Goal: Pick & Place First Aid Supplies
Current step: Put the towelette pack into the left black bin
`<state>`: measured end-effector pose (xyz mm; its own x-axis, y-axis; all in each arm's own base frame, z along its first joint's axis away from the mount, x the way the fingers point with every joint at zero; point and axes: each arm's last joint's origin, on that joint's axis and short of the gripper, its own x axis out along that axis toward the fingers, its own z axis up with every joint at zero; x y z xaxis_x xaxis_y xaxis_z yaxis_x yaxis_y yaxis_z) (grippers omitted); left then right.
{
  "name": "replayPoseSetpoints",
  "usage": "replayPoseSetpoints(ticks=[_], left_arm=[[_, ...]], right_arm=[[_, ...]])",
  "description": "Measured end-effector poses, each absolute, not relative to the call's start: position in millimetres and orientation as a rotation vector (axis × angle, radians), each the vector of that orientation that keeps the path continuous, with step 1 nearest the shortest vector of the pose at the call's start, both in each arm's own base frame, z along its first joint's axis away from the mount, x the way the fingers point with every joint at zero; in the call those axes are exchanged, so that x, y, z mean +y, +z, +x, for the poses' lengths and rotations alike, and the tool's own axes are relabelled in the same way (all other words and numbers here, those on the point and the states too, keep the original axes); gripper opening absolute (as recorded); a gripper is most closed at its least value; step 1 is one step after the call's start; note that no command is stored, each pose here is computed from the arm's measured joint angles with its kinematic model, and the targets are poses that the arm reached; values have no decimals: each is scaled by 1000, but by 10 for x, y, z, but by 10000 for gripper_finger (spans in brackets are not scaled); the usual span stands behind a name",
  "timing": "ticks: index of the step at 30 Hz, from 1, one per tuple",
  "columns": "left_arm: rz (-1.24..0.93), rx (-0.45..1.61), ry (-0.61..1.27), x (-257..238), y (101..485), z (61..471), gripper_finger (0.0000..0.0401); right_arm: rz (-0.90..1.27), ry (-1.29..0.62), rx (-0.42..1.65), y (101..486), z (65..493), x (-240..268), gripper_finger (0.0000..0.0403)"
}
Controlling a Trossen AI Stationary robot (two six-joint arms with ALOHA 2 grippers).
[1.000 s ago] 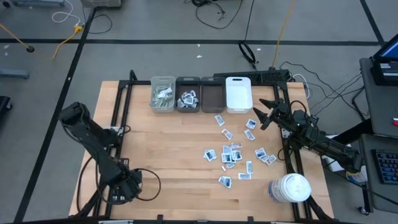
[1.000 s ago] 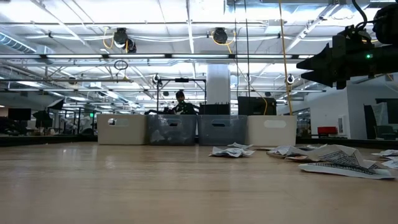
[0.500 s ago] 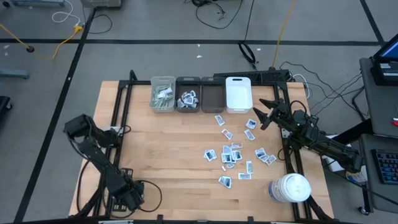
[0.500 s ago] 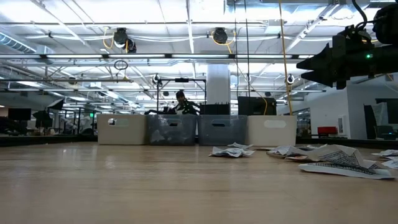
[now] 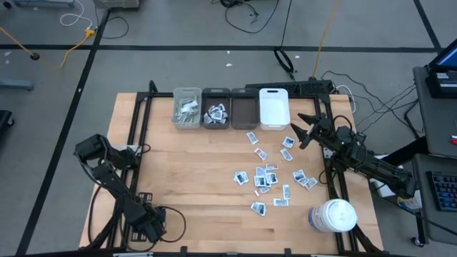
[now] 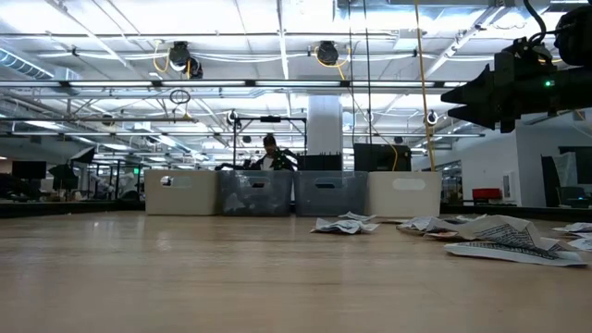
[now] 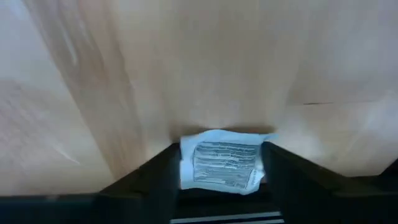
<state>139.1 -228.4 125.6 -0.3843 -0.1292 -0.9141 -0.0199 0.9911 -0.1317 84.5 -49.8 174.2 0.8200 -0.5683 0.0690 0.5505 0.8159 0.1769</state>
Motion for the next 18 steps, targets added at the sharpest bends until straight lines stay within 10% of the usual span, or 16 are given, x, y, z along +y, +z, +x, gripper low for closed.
replayPoseSetpoints(ticks=[10, 18], left_arm=[[-98, 1974, -120, -2278, 1247, 1381, 29], [-122, 1970, -79, -2151, 1376, 1450, 13]], right_arm=[[152, -598, -120, 1741, 845, -498, 297], [152, -598, -121, 1742, 845, -498, 297]])
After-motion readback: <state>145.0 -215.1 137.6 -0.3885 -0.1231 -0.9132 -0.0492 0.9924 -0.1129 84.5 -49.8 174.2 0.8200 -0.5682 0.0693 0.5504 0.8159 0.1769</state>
